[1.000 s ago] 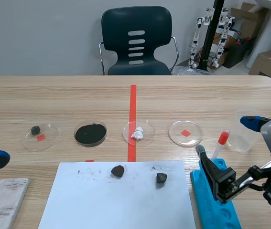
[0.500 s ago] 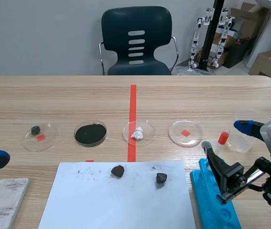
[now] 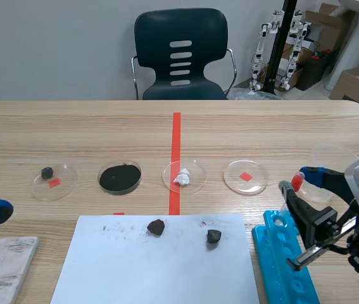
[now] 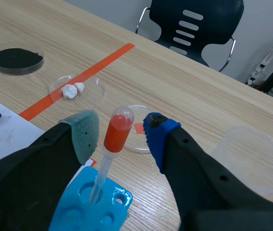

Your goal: Pick up the dropper by the top with the right hand

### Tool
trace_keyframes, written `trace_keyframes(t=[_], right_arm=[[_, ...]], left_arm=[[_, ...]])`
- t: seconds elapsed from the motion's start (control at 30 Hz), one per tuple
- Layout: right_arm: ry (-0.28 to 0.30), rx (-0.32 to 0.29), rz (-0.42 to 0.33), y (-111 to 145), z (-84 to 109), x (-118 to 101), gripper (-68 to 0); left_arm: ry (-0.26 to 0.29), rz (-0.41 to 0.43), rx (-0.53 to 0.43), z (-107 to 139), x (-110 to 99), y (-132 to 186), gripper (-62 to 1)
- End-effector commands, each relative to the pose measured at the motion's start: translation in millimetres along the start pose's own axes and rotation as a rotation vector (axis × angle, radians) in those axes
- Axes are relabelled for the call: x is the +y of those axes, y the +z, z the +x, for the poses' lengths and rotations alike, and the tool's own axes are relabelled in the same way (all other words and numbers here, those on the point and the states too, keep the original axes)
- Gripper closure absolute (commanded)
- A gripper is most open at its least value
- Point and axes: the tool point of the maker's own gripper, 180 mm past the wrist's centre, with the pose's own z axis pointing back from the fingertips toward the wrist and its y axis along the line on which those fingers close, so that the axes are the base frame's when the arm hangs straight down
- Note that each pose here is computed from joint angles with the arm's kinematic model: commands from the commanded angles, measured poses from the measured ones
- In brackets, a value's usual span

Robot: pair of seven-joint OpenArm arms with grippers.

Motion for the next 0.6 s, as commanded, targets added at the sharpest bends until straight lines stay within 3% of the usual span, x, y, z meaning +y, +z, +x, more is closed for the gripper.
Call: trace_keyframes(t=[0.0, 0.33, 0.57], right_arm=[[0.003, -0.041, -0.010, -4.1, 10.7, -4.7, -17.0], [0.003, -0.040, -0.010, -4.1, 10.6, -4.7, -1.0], [0.003, -0.042, -0.011, -4.0, 10.9, -4.7, -0.9]], left_arm=[[-0.004, 0.009, -0.030, 6.8, 2.7, -0.7, -62.3], [-0.004, 0.009, -0.030, 6.8, 2.7, -0.7, -62.3], [-0.004, 0.009, -0.030, 6.8, 2.7, -0.7, -62.3]])
